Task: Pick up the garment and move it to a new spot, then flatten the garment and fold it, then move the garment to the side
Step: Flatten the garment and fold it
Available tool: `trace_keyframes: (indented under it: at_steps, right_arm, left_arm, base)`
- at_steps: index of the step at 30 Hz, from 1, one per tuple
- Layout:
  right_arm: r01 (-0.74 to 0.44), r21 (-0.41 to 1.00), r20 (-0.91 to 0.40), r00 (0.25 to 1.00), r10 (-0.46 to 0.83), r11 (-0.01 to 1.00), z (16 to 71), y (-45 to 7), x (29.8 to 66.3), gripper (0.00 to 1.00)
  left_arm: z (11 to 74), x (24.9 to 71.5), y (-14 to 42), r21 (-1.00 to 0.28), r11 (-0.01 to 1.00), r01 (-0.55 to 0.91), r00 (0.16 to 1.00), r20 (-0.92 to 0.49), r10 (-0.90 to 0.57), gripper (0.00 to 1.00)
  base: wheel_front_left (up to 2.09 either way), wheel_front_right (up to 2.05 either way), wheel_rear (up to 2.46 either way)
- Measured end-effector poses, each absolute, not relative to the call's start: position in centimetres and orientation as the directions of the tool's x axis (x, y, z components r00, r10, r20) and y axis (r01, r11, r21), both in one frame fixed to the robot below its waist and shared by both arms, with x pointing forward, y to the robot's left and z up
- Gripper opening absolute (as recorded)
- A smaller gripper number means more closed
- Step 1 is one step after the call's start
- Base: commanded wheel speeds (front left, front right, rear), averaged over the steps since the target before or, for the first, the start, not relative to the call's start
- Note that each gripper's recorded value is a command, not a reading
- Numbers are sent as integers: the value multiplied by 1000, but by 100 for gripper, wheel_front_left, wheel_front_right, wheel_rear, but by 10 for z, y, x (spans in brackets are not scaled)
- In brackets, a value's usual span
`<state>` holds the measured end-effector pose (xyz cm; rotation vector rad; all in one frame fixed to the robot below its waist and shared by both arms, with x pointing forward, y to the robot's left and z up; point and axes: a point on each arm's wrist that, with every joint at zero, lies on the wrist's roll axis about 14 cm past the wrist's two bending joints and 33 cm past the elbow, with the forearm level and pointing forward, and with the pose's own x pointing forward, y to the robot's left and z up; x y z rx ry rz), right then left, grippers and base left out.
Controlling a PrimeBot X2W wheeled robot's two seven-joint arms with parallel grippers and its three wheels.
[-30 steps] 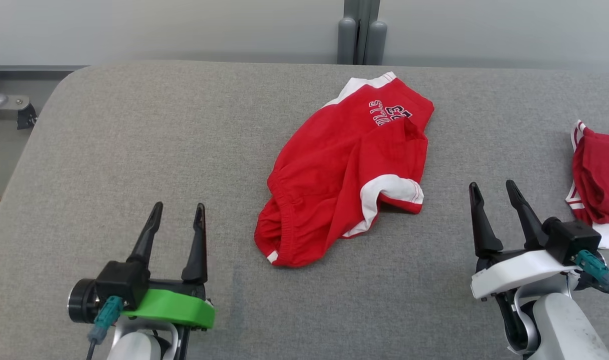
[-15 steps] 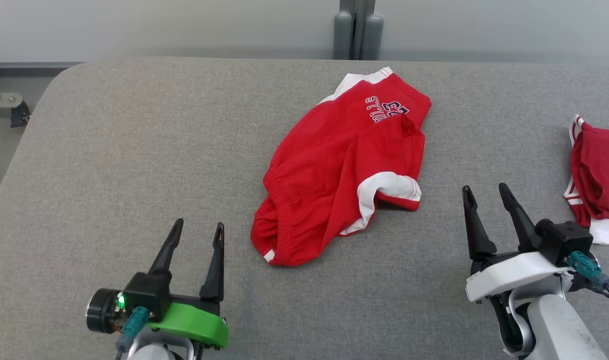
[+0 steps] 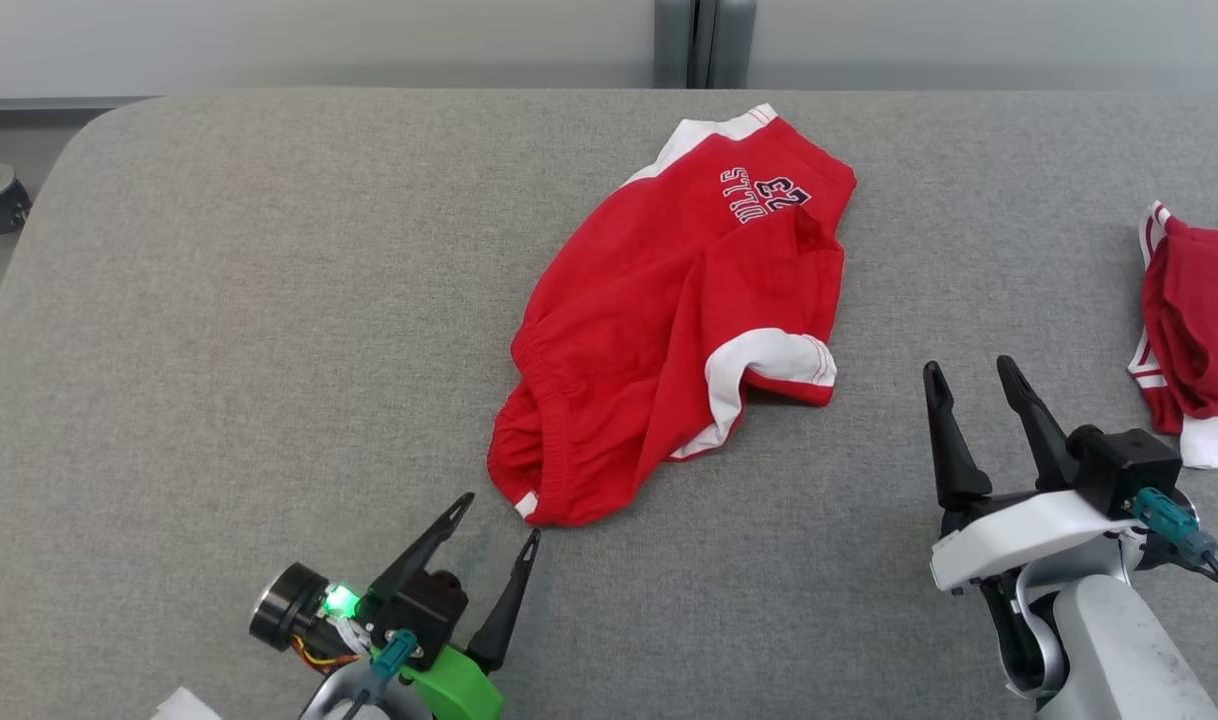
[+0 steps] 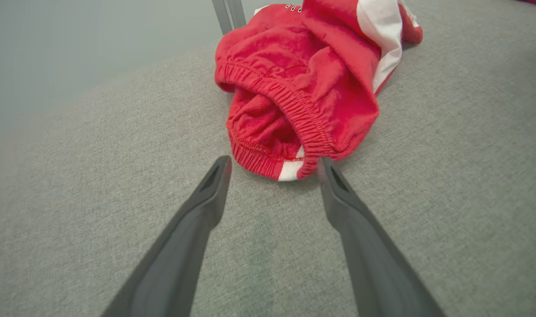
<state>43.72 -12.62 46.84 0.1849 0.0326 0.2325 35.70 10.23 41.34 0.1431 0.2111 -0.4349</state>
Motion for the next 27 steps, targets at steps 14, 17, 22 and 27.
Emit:
trace_keyframes:
  at_steps: [14, 17, 22, 27]
  right_arm:
    - [-207, 180, -33, 976, 217, 962, 458, -133, 443, 100]
    - [-205, 181, -28, 976, 214, 962, 459, -133, 444, 100]
    - [-207, 181, -34, 976, 217, 961, 457, -133, 444, 100]
    - [-253, 171, -64, 962, 267, 952, 450, -119, 448, 100]
  left_arm:
    - [386, 373, 79, 97, 842, 531, 817, -321, -479, 100]
    - [386, 377, 78, 95, 841, 533, 816, -320, -481, 100]
    - [382, 377, 77, 80, 842, 534, 811, -330, -483, 42]
    - [388, 380, 72, 29, 855, 517, 820, -305, -485, 0]
  base:
    - [0, 0, 0]
    - [0, 0, 0]
    - [0, 0, 0]
    - [0, 0, 0]
